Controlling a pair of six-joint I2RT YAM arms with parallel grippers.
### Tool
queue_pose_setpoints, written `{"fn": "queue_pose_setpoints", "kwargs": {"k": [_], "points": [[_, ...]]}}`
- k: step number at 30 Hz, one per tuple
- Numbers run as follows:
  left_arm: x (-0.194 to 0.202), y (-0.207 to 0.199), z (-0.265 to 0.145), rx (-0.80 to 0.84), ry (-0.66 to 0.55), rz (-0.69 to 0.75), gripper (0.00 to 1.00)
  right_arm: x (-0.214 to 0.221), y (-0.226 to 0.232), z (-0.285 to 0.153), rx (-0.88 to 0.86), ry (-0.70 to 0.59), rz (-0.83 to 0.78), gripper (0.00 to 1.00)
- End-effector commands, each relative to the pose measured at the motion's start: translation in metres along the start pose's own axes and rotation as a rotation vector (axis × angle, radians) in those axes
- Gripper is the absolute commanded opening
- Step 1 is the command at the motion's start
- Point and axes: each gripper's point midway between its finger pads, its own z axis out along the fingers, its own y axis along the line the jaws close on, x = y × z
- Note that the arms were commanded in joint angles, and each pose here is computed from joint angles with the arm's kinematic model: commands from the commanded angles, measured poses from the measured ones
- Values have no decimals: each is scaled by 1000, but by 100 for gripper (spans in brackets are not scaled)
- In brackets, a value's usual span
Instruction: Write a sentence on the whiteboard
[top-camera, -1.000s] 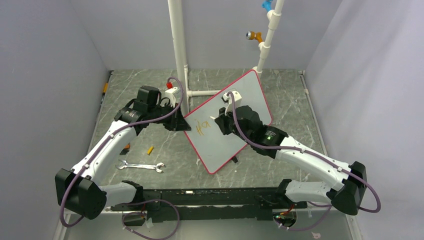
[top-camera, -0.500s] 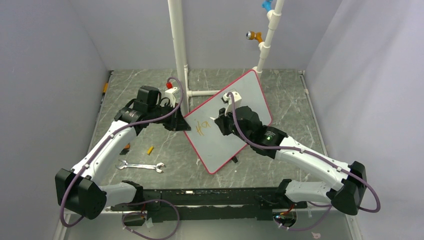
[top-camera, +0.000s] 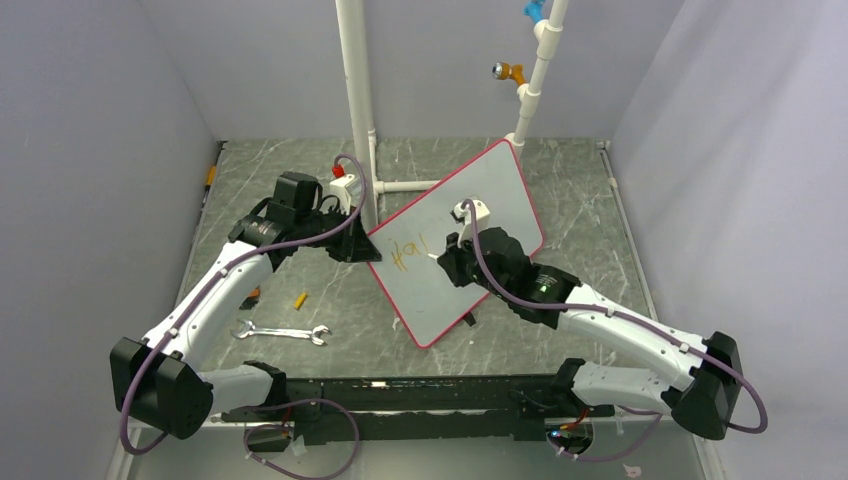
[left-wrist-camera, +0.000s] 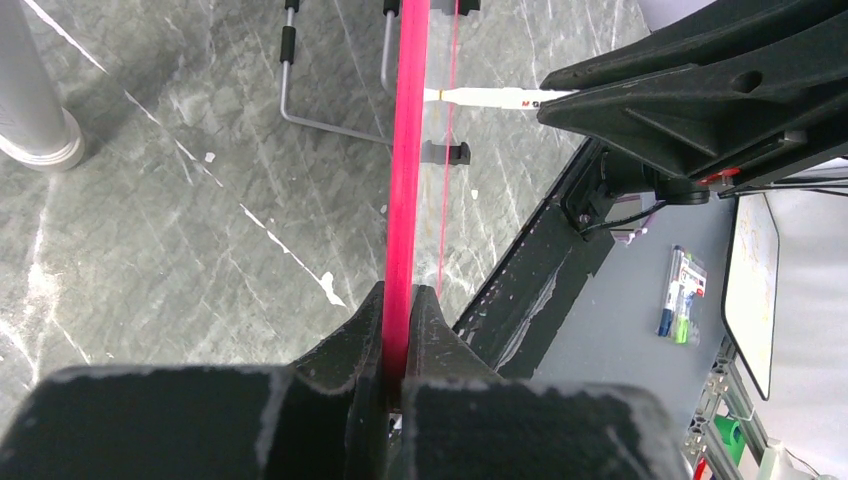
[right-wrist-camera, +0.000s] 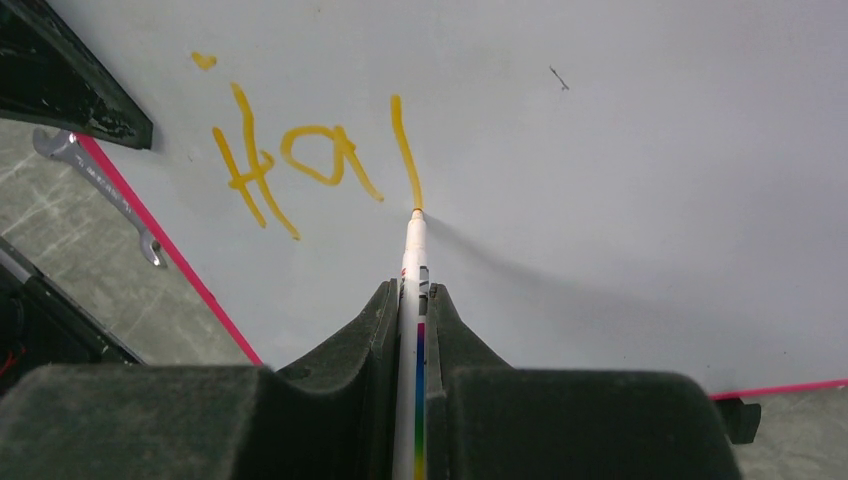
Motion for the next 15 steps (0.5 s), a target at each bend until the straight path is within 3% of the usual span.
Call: {"fn": "queue_pose_setpoints", "kwargs": {"k": [1,15], "points": [[-33,33,-8,-184,-125,209,0,5,1,-9,-18,26,16,0],[-32,33,-9,-187,-121,216,0,-52,11,-24,-41,-100,2,0]]}}
